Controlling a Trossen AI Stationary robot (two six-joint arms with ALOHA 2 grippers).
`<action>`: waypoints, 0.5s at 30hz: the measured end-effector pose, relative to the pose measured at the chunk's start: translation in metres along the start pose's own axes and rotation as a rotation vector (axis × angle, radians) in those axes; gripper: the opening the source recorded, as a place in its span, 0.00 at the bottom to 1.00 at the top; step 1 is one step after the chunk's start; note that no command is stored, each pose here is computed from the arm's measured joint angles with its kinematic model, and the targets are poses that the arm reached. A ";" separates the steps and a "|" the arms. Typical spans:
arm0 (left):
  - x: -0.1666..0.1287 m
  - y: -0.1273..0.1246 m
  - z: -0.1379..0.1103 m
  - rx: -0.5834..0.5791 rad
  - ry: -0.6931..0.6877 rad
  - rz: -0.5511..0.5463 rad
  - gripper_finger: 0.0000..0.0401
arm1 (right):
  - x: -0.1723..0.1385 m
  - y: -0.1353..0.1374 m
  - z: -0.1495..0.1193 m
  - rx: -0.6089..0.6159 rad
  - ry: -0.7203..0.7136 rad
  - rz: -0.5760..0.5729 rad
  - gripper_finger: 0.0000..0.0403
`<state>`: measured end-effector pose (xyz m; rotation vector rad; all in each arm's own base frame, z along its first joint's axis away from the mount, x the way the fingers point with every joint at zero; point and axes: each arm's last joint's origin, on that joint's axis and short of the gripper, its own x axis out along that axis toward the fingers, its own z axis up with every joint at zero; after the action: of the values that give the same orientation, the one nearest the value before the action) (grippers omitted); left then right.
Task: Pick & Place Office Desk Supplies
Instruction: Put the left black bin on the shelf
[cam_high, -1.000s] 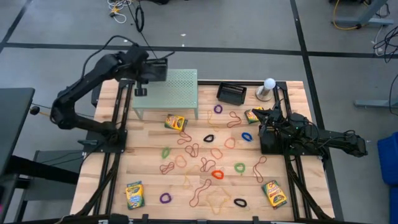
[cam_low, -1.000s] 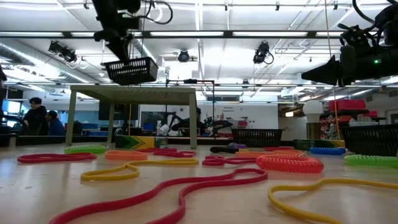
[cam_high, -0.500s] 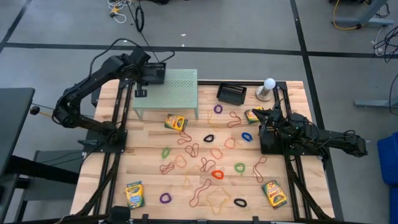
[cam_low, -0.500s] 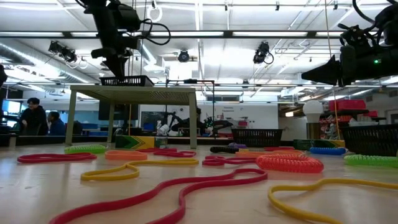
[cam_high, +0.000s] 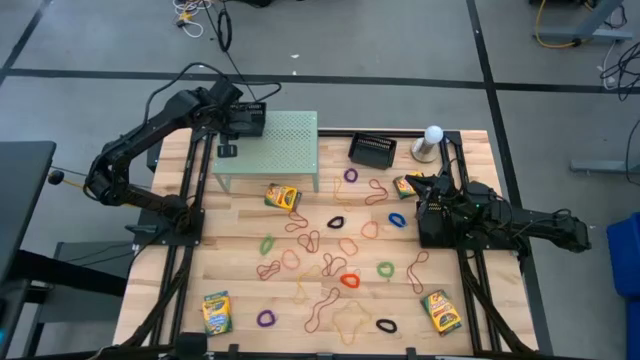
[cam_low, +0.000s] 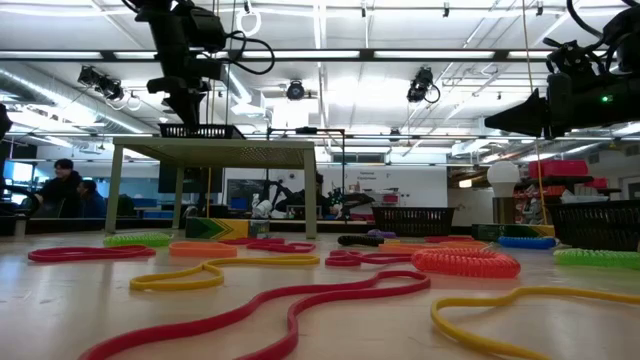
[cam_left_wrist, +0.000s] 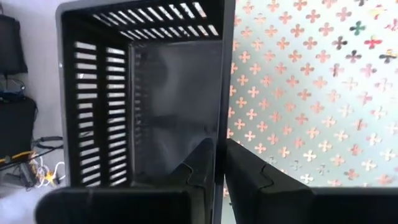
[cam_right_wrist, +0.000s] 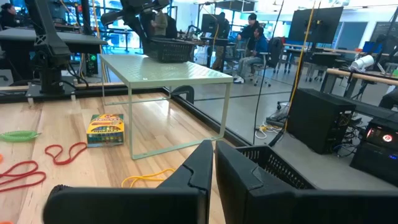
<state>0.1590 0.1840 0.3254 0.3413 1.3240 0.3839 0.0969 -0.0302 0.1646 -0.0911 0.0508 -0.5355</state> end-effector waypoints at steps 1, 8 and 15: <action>0.000 0.000 0.000 -0.003 0.004 0.003 0.13 | 0.000 0.000 0.000 0.000 0.000 0.000 0.07; 0.000 0.000 0.000 -0.018 0.006 0.006 0.18 | 0.000 0.000 0.000 0.000 0.000 0.000 0.07; 0.000 0.002 0.001 -0.058 0.013 0.037 0.21 | 0.000 0.000 0.000 0.000 0.000 0.000 0.07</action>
<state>0.1595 0.1854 0.3264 0.3158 1.3184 0.4556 0.0969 -0.0302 0.1646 -0.0910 0.0507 -0.5355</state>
